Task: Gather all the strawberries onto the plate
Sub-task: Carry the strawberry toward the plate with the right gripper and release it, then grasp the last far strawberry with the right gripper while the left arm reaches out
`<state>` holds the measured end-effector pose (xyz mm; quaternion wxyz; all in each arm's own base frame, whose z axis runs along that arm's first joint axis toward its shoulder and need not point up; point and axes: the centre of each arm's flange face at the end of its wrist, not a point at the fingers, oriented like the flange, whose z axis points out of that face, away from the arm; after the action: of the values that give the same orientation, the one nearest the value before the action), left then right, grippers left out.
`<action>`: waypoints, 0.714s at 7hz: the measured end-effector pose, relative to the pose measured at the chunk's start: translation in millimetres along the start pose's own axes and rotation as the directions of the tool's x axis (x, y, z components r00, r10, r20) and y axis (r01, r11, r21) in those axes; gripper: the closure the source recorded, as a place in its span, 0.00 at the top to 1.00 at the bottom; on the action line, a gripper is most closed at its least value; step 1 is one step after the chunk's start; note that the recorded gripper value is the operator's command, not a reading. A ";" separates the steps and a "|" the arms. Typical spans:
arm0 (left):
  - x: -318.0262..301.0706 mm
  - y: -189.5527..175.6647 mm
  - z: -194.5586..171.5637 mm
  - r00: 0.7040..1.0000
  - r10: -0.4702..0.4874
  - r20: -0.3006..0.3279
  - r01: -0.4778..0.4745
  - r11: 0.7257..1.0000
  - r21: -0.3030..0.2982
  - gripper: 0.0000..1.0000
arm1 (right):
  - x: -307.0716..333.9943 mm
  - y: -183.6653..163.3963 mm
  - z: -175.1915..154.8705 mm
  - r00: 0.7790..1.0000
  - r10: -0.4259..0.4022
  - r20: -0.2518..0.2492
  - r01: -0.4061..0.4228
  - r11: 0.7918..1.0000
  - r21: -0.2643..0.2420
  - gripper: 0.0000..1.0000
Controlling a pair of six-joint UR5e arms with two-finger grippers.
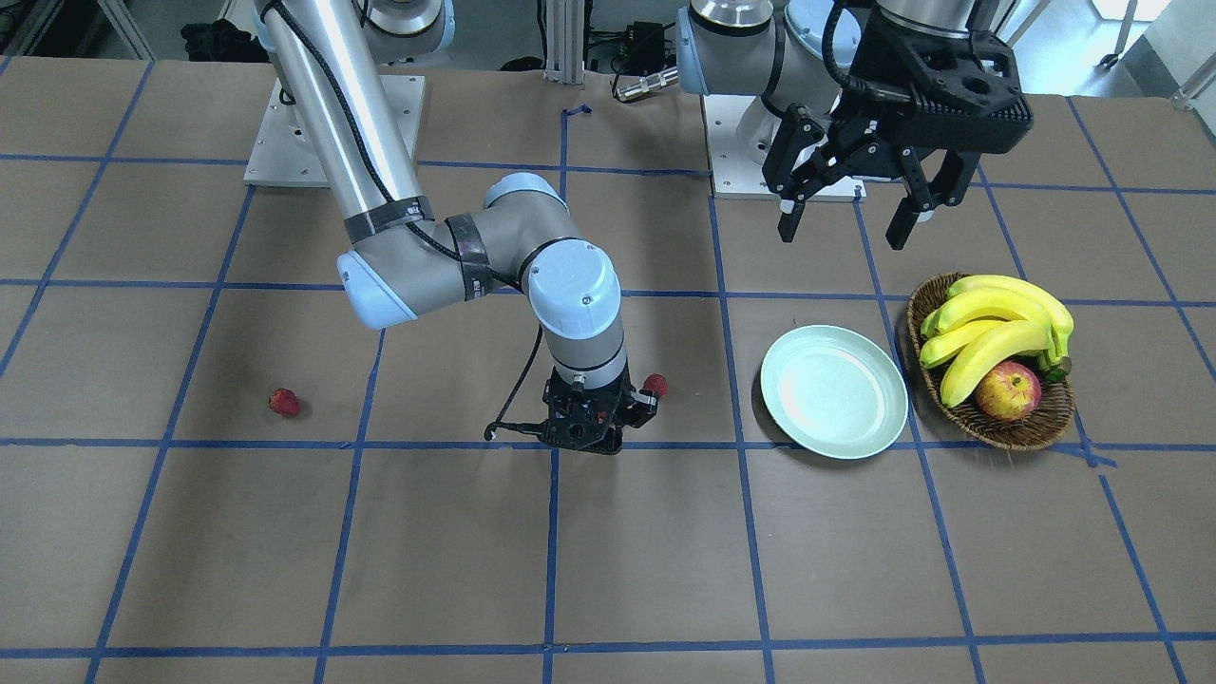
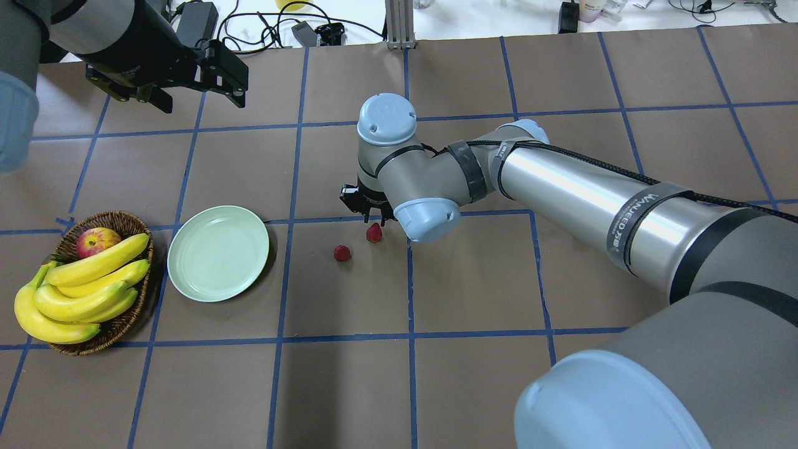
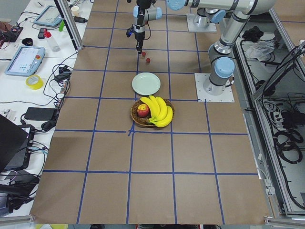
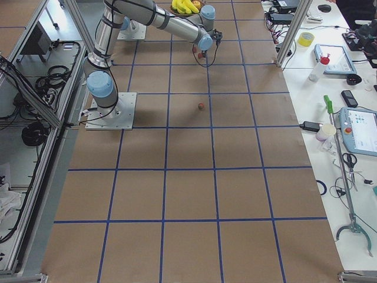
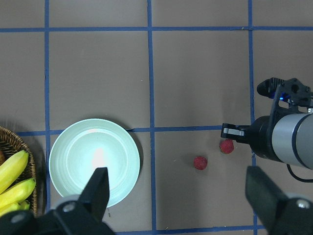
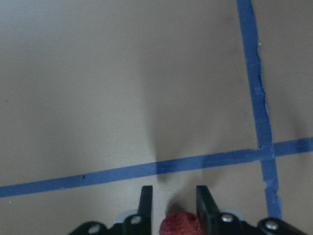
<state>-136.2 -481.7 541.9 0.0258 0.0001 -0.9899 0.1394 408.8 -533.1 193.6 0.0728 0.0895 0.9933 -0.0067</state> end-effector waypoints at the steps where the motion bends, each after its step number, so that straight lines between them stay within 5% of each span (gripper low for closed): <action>1: -0.1 0.0 0.0 1.000 0.000 0.000 0.000 1.000 0.000 1.00 | 5.6 -0.3 -8.9 0.998 -0.051 -0.030 0.051 0.999 0.011 1.00; 5: -1.2 4.1 6.1 1.000 -0.007 -0.004 0.007 1.000 -0.020 1.00 | 128.9 -49.2 -82.4 0.983 -0.104 -0.154 0.108 0.994 0.021 0.95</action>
<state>-135.3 -479.4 534.9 0.0285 0.0031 -0.9912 0.1294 262.8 -556.5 256.4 -0.0054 0.0379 0.9991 -0.0184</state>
